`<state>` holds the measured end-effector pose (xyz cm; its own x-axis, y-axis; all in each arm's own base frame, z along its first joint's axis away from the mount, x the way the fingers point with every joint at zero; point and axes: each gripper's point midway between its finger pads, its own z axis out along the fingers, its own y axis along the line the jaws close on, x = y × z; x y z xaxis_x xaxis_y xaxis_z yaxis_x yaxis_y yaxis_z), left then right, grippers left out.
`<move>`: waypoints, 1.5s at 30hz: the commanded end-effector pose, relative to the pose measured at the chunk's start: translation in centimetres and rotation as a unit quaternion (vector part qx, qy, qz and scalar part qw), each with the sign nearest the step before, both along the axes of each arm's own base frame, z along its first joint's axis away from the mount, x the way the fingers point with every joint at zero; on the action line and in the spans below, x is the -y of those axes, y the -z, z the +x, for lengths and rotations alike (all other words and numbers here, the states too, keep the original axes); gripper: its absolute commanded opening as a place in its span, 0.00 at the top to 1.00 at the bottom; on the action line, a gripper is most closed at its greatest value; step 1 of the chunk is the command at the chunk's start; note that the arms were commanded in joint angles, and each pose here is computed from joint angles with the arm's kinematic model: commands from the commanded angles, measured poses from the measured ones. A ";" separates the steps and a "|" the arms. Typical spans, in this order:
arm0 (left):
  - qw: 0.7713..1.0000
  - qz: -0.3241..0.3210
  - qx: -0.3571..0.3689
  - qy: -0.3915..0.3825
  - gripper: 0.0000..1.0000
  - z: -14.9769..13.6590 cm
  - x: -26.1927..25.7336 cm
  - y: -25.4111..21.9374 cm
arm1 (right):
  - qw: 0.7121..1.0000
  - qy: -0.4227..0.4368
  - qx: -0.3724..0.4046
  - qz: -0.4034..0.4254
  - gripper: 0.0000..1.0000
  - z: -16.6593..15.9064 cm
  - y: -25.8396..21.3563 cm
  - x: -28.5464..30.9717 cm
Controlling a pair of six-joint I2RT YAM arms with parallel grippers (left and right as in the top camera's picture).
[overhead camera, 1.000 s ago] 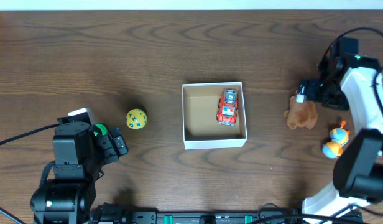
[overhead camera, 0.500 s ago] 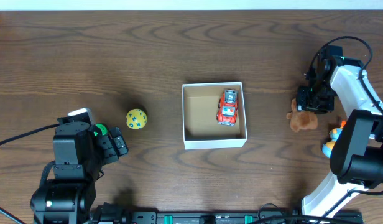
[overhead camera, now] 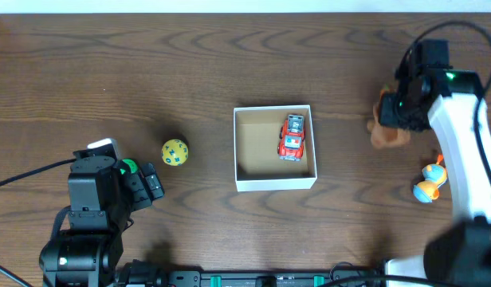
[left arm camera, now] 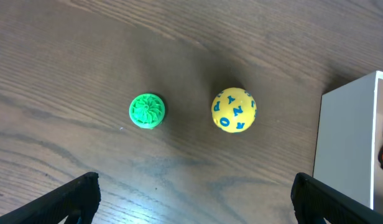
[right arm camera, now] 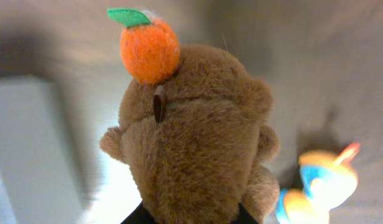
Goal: Pack container
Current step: 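Move the right gripper to the brown teddy bear and grasp it, then carry the teddy bear into the box beside the truck and release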
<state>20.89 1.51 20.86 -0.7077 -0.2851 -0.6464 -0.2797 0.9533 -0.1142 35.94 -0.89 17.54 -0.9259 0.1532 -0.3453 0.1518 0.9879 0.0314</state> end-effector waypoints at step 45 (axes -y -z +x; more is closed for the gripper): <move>1.000 -0.003 0.005 -0.006 0.02 0.0 -0.1 -0.6 | 0.999 -0.016 -0.032 0.022 0.71 -0.7 12.6 -25.9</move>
